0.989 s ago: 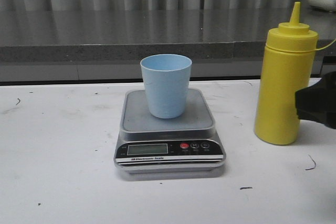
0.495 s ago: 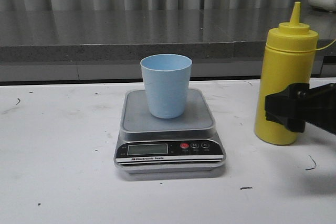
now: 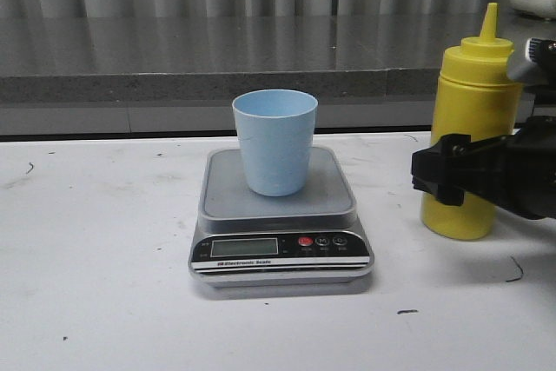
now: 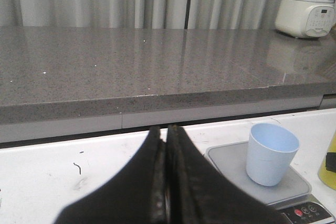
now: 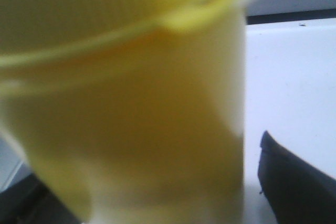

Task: Pour seasoning into cup on scale with both arms
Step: 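Move the right gripper to the yellow squeeze bottle and grasp it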

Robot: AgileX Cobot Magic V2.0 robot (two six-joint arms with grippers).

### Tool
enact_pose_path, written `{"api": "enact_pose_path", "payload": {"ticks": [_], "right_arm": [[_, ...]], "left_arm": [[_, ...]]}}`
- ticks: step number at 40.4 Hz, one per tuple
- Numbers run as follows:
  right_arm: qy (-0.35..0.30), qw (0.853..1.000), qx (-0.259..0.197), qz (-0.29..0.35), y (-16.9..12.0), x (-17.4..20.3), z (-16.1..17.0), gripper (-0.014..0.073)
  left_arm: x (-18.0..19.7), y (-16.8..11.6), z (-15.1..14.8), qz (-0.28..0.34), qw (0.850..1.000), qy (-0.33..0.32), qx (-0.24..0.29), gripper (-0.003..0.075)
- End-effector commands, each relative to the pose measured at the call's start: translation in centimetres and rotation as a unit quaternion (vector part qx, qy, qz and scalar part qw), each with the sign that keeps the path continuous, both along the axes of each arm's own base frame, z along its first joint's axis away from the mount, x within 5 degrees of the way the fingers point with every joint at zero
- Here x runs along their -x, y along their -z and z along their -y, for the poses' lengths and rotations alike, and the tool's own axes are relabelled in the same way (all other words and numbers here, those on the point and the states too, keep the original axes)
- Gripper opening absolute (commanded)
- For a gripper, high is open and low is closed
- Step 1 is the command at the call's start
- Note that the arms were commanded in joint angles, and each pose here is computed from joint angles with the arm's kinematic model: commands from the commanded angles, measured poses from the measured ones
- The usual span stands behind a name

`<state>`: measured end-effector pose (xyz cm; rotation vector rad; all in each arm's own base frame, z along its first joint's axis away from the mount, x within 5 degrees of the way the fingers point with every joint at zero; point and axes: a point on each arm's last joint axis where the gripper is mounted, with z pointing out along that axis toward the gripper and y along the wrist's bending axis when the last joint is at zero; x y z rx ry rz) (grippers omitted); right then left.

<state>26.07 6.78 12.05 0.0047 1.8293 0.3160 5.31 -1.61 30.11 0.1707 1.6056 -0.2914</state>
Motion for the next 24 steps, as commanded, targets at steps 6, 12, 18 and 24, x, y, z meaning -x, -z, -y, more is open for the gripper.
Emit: {"api": "enact_pose_path", "payload": {"ticks": [6, 12, 18, 24], "right_arm": [[0.005, 0.996, -0.019, 0.081, -1.86, -0.86, -0.12, 0.0650], [0.005, 0.997, -0.019, 0.080, -1.84, -0.85, -0.12, 0.0471], [0.005, 0.996, -0.019, 0.082, -1.85, -0.79, -0.10, 0.0260], [0.001, 0.995, 0.003, 0.100, -2.27, -0.78, -0.09, 0.0237]], "left_arm": [[0.06, -1.52, -0.01, 0.043, 0.999, 0.001, 0.022, -0.0020], [0.06, -1.51, 0.00, 0.042, 0.999, 0.001, 0.022, -0.0020], [0.06, -1.51, 0.00, 0.042, 0.999, 0.001, 0.022, -0.0020], [0.06, -1.51, 0.00, 0.042, 0.999, 0.001, 0.022, -0.0020]]}}
